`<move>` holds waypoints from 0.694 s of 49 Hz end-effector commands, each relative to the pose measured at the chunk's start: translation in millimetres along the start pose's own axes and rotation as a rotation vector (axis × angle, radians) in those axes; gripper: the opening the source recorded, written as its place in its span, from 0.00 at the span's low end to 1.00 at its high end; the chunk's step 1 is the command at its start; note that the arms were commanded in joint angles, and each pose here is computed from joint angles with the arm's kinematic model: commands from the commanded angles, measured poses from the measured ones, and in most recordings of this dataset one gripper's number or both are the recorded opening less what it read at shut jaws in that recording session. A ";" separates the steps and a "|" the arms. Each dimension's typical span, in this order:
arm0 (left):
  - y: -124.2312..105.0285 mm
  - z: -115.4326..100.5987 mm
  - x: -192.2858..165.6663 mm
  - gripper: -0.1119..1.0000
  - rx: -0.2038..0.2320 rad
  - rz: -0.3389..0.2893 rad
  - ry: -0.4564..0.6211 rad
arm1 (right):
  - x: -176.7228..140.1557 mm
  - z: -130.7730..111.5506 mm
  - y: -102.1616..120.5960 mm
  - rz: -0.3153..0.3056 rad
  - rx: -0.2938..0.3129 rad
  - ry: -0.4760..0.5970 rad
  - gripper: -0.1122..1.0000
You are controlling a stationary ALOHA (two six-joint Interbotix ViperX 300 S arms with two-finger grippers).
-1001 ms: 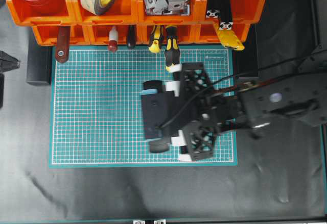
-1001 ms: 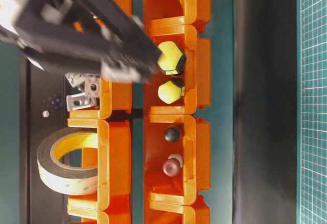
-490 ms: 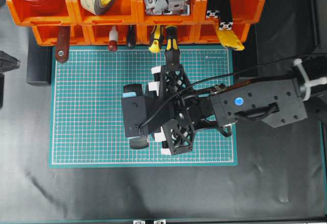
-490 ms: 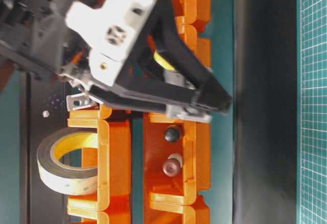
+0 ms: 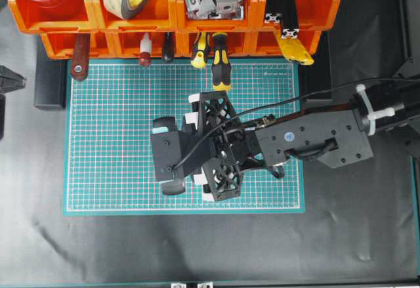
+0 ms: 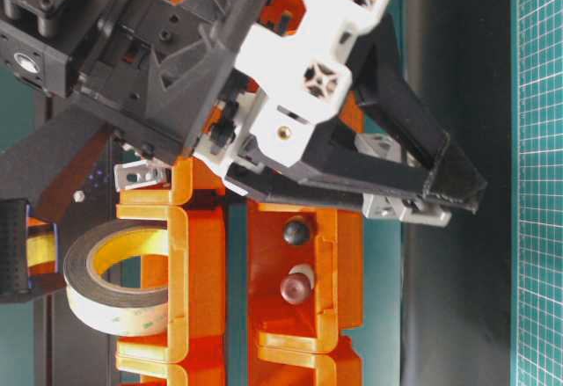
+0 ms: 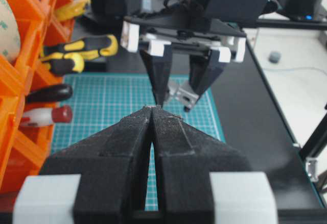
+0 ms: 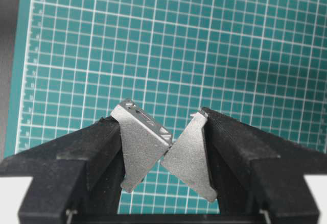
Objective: Pick corner brachets from container rack with right arm.
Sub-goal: 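Hold the bracket in the right gripper above the mat center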
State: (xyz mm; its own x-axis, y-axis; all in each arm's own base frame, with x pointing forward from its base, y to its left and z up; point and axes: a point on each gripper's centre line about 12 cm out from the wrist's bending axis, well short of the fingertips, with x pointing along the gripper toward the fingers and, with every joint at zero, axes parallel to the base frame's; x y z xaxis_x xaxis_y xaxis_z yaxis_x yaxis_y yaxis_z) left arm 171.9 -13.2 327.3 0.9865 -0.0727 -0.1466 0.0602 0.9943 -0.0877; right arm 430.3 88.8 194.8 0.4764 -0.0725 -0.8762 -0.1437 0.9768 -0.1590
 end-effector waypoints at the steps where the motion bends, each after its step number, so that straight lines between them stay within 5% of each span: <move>1: -0.6 4.6 2.3 0.10 0.006 -0.001 -0.005 | -5.7 7.1 -0.5 0.005 0.001 -0.041 0.47; 24: -0.6 4.6 2.3 0.10 0.008 -0.001 -0.005 | 6.1 7.3 0.6 0.010 0.006 -0.047 0.49; 34: -0.7 5.4 1.8 0.10 0.008 -0.002 -0.008 | 5.5 7.6 -0.2 0.009 0.008 -0.050 0.83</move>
State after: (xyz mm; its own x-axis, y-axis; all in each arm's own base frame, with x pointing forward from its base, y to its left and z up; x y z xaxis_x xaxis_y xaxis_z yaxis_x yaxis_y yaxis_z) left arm 172.2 -13.2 327.6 0.9865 -0.0727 -0.1466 0.0607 0.9946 -0.0847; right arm 437.5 89.1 181.5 0.4844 -0.0627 -0.8726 -0.1432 0.9783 -0.1498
